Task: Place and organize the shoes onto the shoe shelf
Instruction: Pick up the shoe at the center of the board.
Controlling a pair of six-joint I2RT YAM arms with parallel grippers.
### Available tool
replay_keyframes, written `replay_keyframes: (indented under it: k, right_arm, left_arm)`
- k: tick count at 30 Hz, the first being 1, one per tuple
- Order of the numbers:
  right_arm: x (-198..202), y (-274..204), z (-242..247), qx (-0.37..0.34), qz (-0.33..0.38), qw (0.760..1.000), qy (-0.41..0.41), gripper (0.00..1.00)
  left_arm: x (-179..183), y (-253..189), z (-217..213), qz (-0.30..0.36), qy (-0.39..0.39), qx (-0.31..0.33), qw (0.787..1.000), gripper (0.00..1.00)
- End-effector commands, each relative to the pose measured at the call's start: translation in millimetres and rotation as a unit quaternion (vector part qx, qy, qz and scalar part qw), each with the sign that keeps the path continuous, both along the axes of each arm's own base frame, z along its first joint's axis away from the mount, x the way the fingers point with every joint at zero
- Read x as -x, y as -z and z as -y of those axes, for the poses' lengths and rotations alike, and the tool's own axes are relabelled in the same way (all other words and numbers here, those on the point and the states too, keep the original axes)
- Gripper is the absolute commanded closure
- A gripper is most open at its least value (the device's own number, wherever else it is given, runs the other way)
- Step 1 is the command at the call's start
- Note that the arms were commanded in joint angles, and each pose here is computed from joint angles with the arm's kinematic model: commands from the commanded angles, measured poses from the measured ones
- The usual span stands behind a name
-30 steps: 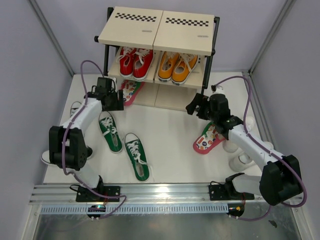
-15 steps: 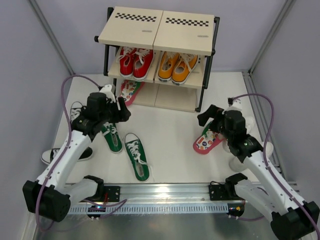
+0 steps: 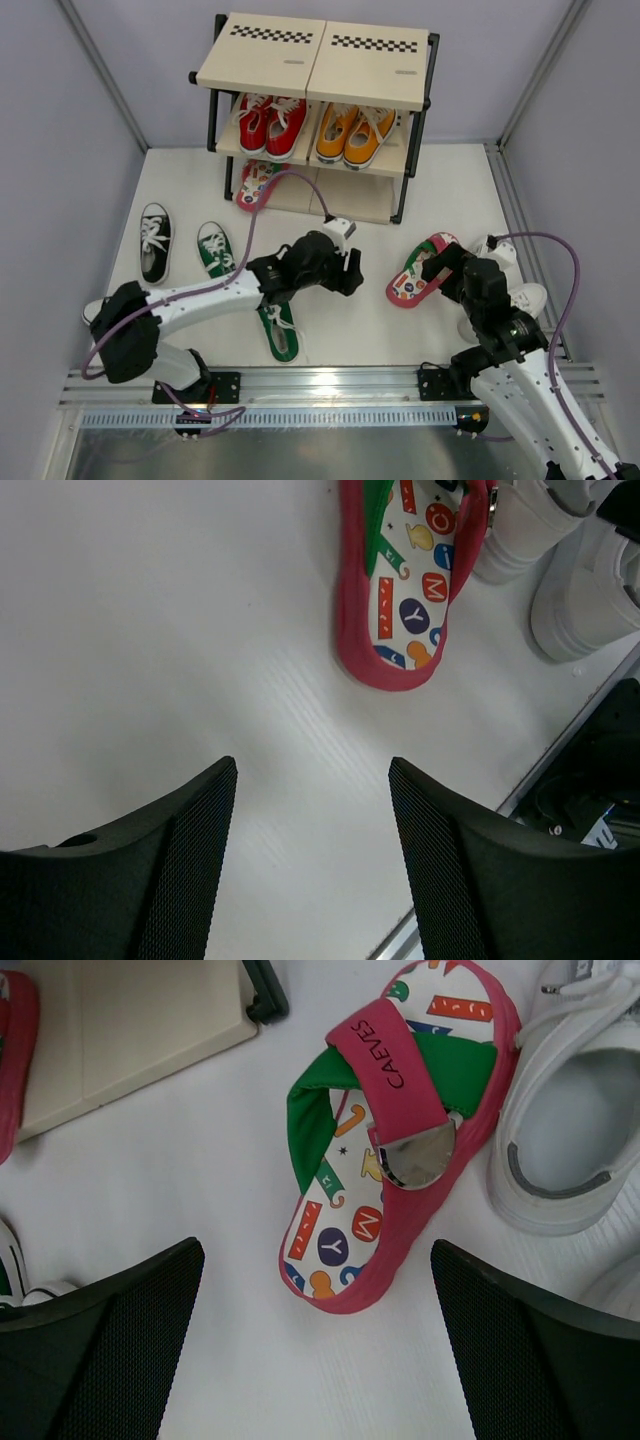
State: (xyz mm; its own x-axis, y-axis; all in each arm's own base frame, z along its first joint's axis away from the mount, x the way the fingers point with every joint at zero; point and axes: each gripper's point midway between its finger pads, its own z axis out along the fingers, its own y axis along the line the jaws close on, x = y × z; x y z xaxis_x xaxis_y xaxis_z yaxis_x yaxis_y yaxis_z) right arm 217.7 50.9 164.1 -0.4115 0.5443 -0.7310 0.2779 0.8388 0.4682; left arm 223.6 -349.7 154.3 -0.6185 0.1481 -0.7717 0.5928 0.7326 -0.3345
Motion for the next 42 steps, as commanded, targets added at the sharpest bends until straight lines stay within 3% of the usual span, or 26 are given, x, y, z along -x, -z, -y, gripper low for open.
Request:
replay_keyframes:
  k: [1,13,20,29,42]
  right_arm:
    - [8.4,17.7,4.9,-0.009,-0.023,0.999,0.020,0.00]
    - [22.6,-11.1,21.2,-0.010,0.012,0.999,0.049,0.01]
    - [28.8,-17.0,19.3,-0.007,0.013,0.999,0.032,0.01]
    - [29.4,-37.4,24.8,0.009,0.044,0.999,0.028,0.01]
    - [30.2,-40.4,29.3,0.016,0.050,0.998,0.036,0.01]
  left_arm:
    - [-29.3,-44.8,45.8,0.074,-0.013,0.111,0.991,0.35]
    - [-58.6,6.9,136.3,0.050,-0.006,0.136,0.989,0.40]
    - [-65.4,27.1,177.4,0.075,0.028,0.139,0.987,0.41]
    - [-90.9,37.8,190.4,0.118,0.008,0.089,0.989,0.42]
    - [-101.1,80.0,193.7,0.106,-0.005,0.041,0.993,0.48]
